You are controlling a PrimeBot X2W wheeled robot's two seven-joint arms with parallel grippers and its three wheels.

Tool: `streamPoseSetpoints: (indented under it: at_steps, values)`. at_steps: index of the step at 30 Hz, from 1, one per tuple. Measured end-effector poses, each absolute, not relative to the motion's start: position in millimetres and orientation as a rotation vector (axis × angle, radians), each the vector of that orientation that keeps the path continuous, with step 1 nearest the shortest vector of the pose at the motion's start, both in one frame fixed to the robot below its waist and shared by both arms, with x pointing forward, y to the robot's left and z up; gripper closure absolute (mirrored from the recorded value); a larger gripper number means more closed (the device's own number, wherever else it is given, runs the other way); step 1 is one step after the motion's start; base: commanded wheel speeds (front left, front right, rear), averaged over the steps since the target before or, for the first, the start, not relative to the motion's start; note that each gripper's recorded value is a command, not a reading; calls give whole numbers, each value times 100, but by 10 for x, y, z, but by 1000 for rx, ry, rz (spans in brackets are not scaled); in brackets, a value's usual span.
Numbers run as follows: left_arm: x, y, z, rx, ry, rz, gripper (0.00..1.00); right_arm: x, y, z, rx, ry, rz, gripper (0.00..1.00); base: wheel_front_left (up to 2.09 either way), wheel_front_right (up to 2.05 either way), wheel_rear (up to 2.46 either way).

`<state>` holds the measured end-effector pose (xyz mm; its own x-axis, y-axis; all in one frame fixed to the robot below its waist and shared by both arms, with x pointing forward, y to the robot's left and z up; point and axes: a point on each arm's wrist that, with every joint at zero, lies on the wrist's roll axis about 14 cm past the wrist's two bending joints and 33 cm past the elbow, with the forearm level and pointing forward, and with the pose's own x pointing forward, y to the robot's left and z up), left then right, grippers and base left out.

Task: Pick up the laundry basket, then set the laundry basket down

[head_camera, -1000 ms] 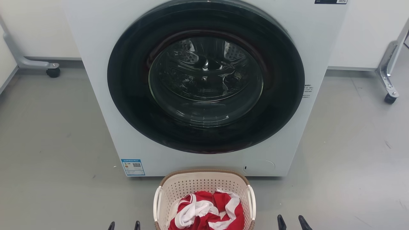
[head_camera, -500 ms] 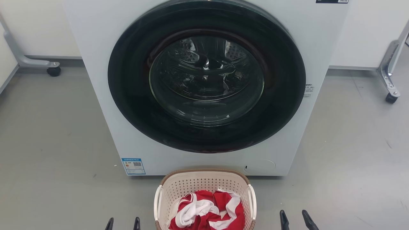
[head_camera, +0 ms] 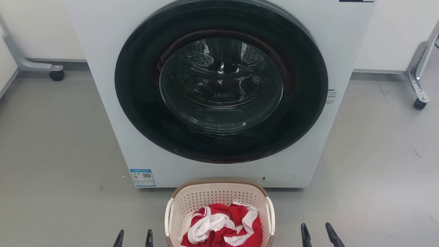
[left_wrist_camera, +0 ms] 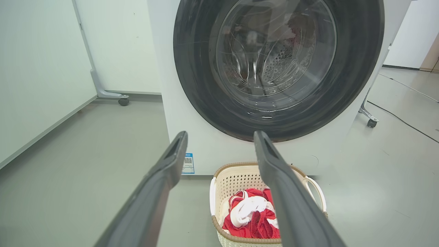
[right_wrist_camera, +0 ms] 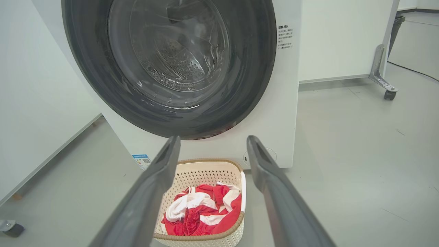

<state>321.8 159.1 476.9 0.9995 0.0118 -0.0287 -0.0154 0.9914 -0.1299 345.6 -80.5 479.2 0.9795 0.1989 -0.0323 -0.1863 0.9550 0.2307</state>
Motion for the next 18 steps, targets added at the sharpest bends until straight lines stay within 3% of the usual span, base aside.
streamPoseSetpoints:
  at_steps: [16, 17, 18]
  values:
    - [3226, 1534, 4803, -126, 17, -3, 0, 3428, -833, 4811, 223, 46, 184, 0, 0, 0, 0]
    - [3227, 1527, 4809, -124, 15, -6, 100, 3428, -832, 4812, 222, 45, 184, 100, 0, 0, 0]
    - [3222, 1522, 4788, -124, 22, -7, 100, 3422, -832, 4789, 219, 53, 184, 100, 0, 0, 0]
